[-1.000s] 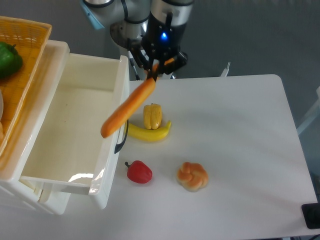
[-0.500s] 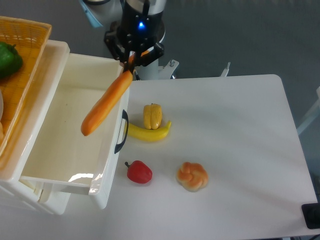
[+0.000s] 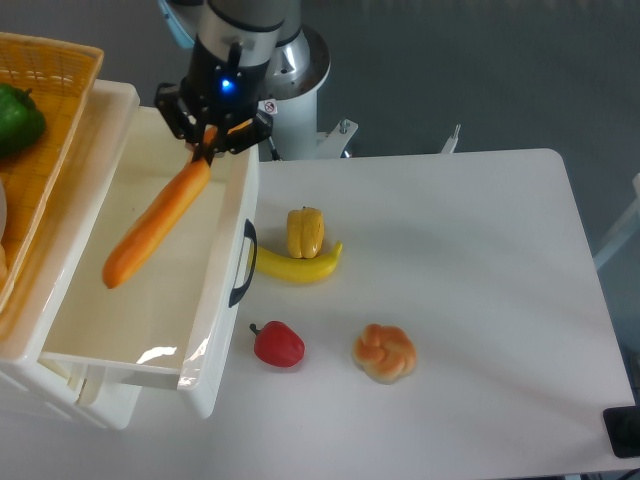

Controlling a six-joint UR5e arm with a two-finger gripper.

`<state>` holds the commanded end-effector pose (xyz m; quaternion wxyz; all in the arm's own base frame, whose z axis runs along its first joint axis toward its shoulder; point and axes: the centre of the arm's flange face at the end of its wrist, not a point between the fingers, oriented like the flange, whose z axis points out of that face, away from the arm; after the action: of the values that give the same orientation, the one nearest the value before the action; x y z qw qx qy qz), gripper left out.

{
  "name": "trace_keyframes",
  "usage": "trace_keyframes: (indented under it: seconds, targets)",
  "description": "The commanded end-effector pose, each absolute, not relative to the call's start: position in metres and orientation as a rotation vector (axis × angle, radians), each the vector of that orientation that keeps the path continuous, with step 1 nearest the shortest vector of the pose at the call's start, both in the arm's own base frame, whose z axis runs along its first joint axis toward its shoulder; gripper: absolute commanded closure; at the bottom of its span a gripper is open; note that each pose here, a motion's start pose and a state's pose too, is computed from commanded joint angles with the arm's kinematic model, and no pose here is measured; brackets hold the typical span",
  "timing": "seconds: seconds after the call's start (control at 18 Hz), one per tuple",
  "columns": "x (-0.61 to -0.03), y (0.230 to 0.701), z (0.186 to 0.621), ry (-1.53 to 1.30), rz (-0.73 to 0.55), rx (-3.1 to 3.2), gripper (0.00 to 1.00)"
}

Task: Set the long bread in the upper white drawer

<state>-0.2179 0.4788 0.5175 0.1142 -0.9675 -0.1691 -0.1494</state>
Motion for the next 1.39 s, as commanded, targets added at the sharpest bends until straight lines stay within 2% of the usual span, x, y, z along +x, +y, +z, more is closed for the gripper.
trace_keyframes:
  seconds: [0.06, 0.28, 0.44, 0.5, 0.56, 0.67, 0.78, 1.17, 1.39]
  targets:
    - [-0.218, 0.48, 0.516, -0.483, -0.437, -2.838, 0.81]
    - [-0.218, 0.487, 0.508, -0.468, -0.448, -2.852, 0.8]
    - [-0.22, 0.489, 0.507, -0.454, -0.432, -2.844, 0.73]
    - [-0.221, 0.489, 0.507, -0.451, -0.429, -2.842, 0.69]
    - [-0.221, 0.489, 0.508, -0.441, -0.426, -2.842, 0.59]
    - [-0.22, 0.489, 0.508, -0.406, -0.419, -2.844, 0.54]
    - [-0.22, 0.489, 0.509, -0.384, -0.412, -2.842, 0.44]
    - [-0.221, 0.489, 0.51, -0.372, -0.404, -2.841, 0.37]
    - [-0.234, 0.485, 0.519, -0.319, -0.352, -2.822, 0.36]
